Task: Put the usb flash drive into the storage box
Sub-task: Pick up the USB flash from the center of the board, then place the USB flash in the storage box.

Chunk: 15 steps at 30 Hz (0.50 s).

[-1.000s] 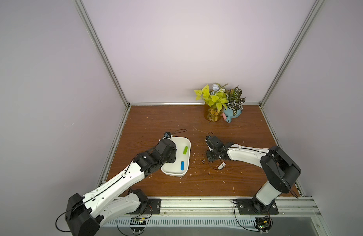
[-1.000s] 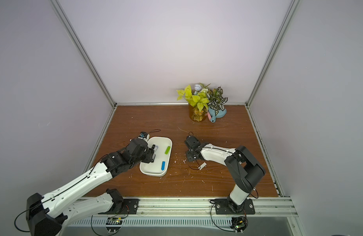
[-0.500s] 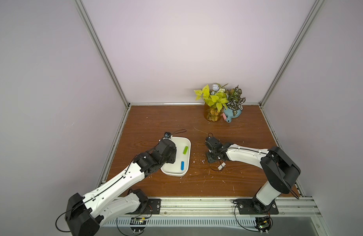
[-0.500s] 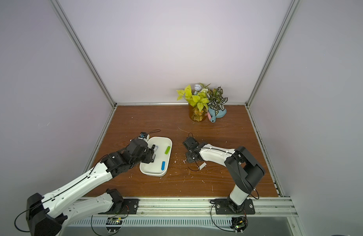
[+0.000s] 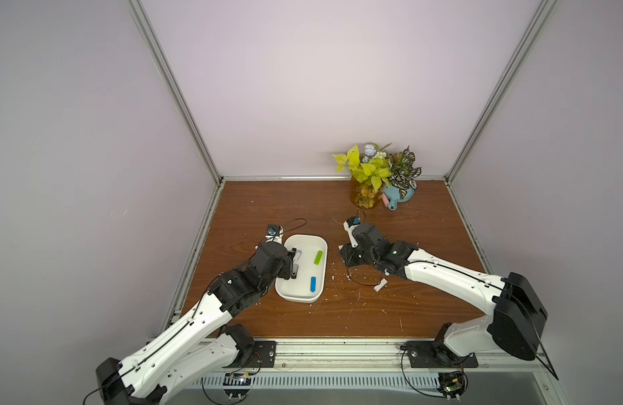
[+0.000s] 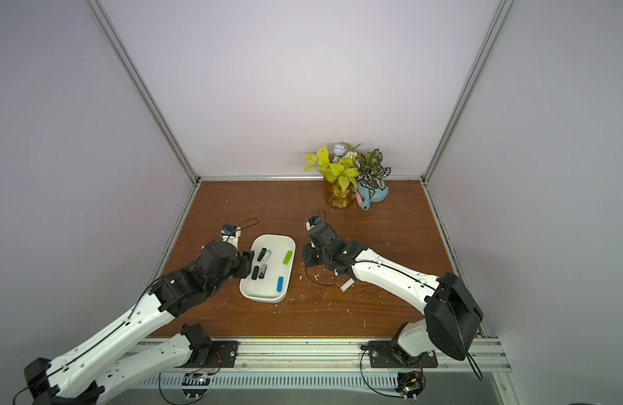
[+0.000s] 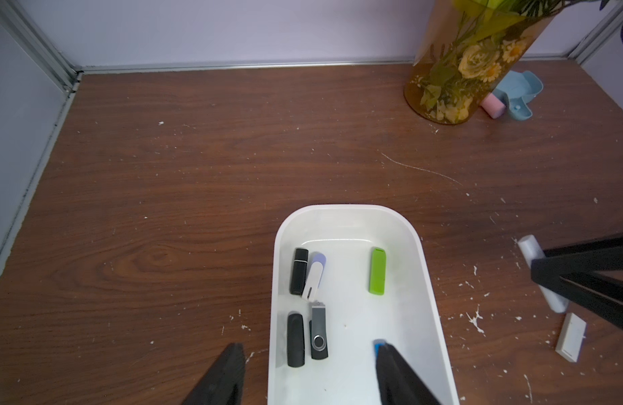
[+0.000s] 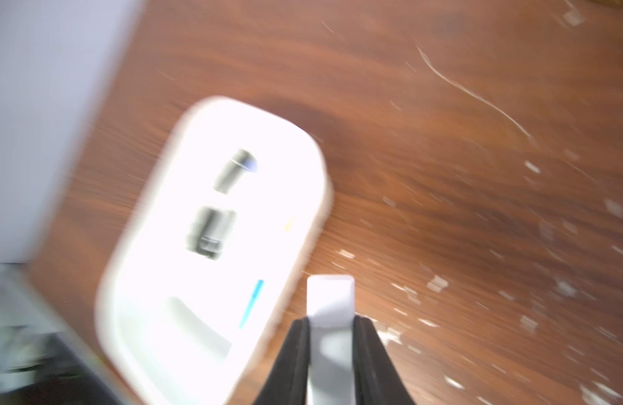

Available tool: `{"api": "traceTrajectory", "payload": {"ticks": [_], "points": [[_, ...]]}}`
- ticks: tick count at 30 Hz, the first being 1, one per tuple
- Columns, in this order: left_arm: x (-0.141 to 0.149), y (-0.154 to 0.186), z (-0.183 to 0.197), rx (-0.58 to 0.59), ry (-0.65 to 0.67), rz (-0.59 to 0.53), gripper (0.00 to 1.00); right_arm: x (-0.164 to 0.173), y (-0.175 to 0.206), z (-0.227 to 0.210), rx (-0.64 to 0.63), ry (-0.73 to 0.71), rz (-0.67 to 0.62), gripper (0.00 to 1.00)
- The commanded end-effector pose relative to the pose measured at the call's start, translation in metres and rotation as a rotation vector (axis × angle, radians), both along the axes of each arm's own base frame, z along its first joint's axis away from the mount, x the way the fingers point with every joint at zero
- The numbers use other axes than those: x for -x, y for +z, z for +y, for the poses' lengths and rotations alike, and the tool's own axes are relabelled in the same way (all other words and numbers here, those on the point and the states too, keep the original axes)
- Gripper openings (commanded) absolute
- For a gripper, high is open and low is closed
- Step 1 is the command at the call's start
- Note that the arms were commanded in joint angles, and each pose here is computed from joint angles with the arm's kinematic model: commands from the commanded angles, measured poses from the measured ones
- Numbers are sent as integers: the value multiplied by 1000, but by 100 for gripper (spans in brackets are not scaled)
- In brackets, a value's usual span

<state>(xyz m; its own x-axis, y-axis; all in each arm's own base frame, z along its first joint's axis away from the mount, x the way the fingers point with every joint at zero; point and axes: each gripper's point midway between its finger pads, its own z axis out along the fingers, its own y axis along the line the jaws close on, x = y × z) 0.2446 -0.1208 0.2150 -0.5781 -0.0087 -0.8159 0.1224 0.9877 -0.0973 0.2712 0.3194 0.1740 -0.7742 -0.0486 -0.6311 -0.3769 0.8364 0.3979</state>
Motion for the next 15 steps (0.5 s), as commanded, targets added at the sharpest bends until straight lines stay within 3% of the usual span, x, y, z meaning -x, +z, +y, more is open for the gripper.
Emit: {"api": "traceTrajectory", "payload": {"ticks": [1, 6, 15], "points": [[0, 3, 18, -15, 74, -28, 60, 11, 29, 55, -217, 45, 49, 16], [1, 5, 20, -9, 82, -37, 62, 15, 11, 100, -286, -9, 96, 21], [1, 3, 19, -12, 76, -30, 62, -8, -48, 128, -156, -117, 161, 21]]}}
